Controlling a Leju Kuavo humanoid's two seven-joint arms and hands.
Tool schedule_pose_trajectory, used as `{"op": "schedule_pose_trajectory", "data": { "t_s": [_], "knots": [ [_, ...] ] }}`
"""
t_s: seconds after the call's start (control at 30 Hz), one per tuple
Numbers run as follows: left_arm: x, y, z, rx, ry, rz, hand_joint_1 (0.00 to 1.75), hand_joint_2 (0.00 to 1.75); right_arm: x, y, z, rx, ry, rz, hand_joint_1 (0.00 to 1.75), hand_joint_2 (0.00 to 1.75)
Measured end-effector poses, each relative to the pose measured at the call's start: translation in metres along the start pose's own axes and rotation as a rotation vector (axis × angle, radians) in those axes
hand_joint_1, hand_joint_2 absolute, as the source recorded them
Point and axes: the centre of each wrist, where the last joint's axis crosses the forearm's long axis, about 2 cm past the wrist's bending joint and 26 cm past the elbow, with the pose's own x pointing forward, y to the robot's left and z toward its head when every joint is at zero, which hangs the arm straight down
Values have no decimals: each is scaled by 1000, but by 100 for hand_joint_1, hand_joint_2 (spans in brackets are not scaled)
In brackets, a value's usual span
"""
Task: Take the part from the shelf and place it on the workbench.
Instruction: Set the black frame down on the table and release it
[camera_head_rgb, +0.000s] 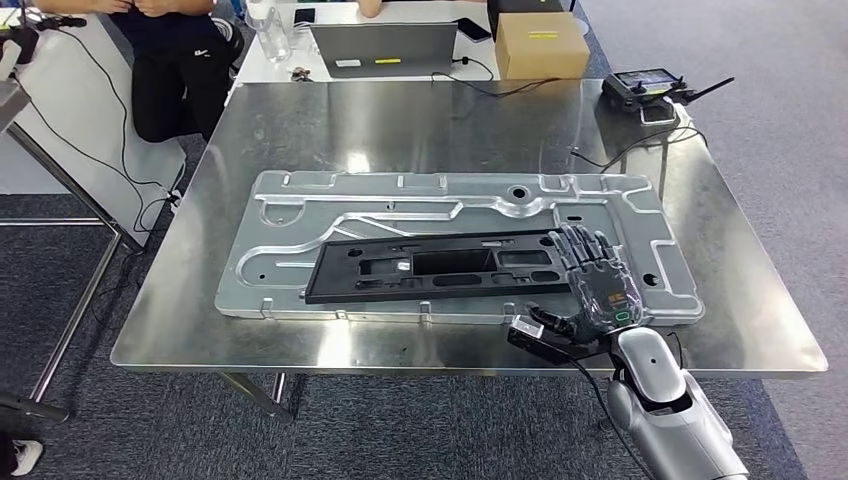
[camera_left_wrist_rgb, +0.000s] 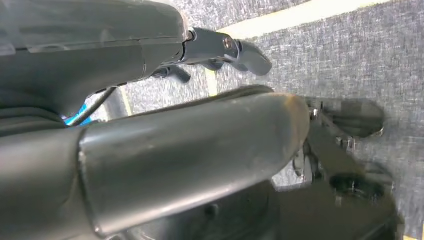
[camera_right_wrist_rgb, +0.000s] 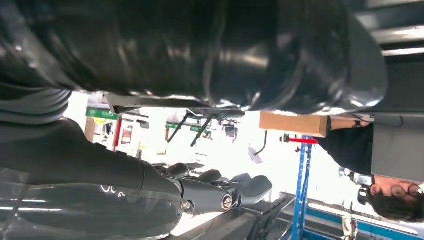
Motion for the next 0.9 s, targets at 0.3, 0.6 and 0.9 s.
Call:
{"op": "schedule_pose_trajectory", "data": {
  "t_s": [0.3,0.6,0.9],
  "knots": [
    [2,-2,0,8,3,2,0,0,18,-8,6,-63,-49,3,0,0],
    [1,-3,0,11,5,-3,0,0,31,-21,3,-128,-93,4,0,0],
    [3,-1,0,17,2,-4,0,0,48,-24,9,-148,-143,-13,0,0]
  ]
}}
